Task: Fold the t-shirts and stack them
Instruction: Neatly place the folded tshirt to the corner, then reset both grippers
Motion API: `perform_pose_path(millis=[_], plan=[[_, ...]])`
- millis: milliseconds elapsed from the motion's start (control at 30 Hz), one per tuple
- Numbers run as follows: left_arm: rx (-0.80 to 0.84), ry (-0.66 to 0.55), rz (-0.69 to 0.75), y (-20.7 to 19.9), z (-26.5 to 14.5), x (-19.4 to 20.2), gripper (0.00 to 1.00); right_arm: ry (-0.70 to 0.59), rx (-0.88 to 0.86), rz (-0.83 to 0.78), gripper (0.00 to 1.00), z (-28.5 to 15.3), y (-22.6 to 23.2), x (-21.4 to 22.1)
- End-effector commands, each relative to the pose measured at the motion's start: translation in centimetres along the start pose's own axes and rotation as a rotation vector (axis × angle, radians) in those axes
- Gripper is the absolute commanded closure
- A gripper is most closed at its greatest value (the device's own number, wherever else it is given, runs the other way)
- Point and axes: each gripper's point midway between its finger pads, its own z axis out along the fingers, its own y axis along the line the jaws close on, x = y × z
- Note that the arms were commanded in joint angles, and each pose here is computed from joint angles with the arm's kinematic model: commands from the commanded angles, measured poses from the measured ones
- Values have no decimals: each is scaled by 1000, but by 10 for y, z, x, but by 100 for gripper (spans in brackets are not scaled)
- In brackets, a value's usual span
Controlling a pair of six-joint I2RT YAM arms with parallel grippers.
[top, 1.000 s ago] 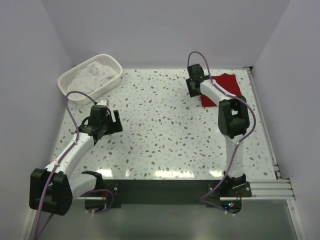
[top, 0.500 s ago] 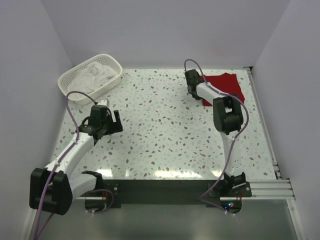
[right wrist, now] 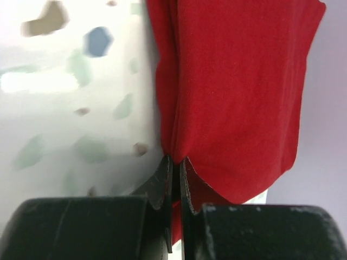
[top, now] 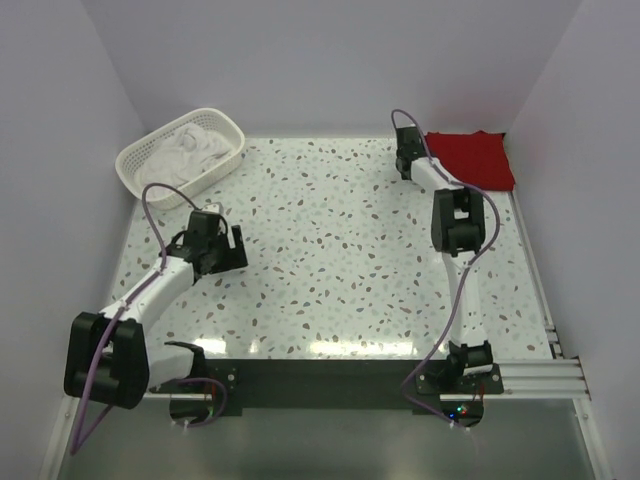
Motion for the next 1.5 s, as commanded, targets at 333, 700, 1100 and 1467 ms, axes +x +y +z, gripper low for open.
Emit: perform_pose_path(millis=[333, 700, 1100, 1467], plan=[[19, -22, 14, -6, 10, -15, 14, -58, 34, 25, 61, 19, -30, -20], [77, -121, 9, -16, -12, -33, 11, -208, -284, 360, 16, -146, -58, -68], [141, -410, -62, -27, -120, -103, 4, -366, -474, 678, 10, -361, -178, 27], [207, -716, -127, -12, -267, -116, 0, -730, -386, 931, 1, -469, -237, 186]])
